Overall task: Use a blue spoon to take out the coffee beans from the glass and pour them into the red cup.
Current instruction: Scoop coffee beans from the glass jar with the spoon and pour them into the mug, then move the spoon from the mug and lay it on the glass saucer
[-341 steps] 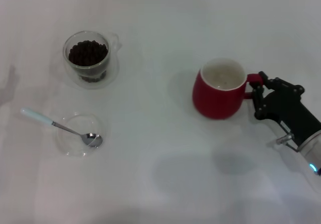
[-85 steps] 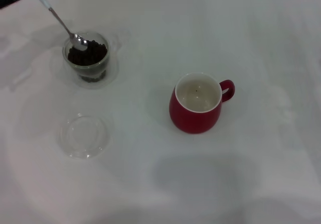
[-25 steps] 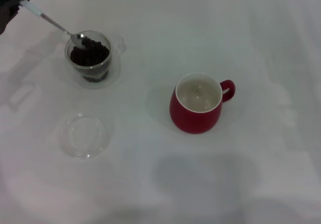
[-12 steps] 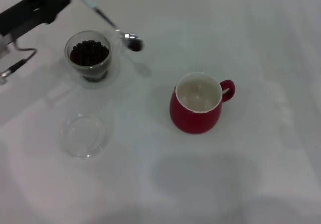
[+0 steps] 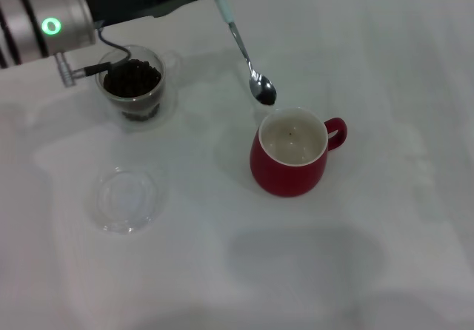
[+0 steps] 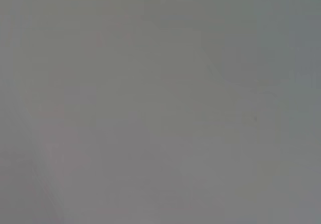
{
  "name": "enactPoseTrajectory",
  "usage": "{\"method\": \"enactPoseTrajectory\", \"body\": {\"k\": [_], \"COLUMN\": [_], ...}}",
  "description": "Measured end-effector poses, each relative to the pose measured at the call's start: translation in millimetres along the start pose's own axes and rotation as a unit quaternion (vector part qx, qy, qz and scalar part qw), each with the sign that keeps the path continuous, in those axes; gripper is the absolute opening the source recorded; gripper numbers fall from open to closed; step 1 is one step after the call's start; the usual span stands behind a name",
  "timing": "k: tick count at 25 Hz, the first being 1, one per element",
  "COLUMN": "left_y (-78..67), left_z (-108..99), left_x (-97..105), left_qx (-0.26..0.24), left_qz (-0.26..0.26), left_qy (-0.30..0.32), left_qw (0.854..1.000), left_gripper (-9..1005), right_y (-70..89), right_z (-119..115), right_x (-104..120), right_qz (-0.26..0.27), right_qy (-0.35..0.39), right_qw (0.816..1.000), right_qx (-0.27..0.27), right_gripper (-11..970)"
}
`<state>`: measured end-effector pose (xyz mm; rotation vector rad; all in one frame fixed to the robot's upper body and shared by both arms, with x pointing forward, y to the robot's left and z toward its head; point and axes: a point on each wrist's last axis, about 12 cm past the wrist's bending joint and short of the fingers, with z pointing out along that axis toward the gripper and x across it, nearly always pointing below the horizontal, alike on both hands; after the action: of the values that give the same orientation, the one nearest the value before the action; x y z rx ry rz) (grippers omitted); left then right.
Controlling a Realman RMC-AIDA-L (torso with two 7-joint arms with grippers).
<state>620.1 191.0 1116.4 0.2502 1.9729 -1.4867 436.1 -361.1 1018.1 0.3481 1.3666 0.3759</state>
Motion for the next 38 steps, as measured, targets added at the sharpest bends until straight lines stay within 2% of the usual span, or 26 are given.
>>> {"method": "enactPoseTrajectory", "body": {"k": [6, 11, 21, 25, 28, 31, 35, 38], "left_y": [-7.2, -16.1, -34.3, -37.4, -32.9, -26.6, -15.6, 0.0], "left_z": [34.5, 57.0, 79.3, 82.0, 72.3, 48.8, 1.7, -41.5], "left_x": [-3.5, -0.6, 1.5, 4.6, 4.1, 0.7, -0.3, 14.9], "left_qx": [-0.033, -0.032, 0.003, 0.013, 0.017, 0.039, 0.072, 0.070], "left_qz": [0.050, 0.090, 0.152, 0.168, 0.147, 0.108, 0.060, 0.015], "left_qy": [0.054, 0.075, 0.101, 0.113, 0.088, 0.028, -0.062, -0.131], "left_qw": [0.997, 0.993, 0.983, 0.979, 0.985, 0.993, 0.994, 0.989], "left_gripper": [134, 135, 135, 135, 134, 134, 134, 134], "right_y": [-0.8, -4.0, -6.7, -6.7, -6.8, -6.7, -5.8, -5.7], "right_z": [-2.2, -6.4, -11.4, -11.9, -12.2, -11.5, -8.0, -4.6], "right_x": [0.0, 0.3, -0.2, -0.5, -0.5, -0.5, -0.4, -1.1], "right_qz": [-0.001, -0.004, -0.004, -0.004, -0.004, -0.004, -0.004, -0.004], "right_qy": [0.001, 0.006, 0.005, 0.003, 0.003, 0.003, 0.003, 0.002], "right_qw": [1.000, 1.000, 1.000, 1.000, 1.000, 1.000, 1.000, 1.000], "right_qx": [0.001, 0.010, 0.019, 0.019, 0.019, 0.019, 0.016, 0.015], "right_gripper": [574, 574, 574, 574, 574, 574, 574, 574]}}
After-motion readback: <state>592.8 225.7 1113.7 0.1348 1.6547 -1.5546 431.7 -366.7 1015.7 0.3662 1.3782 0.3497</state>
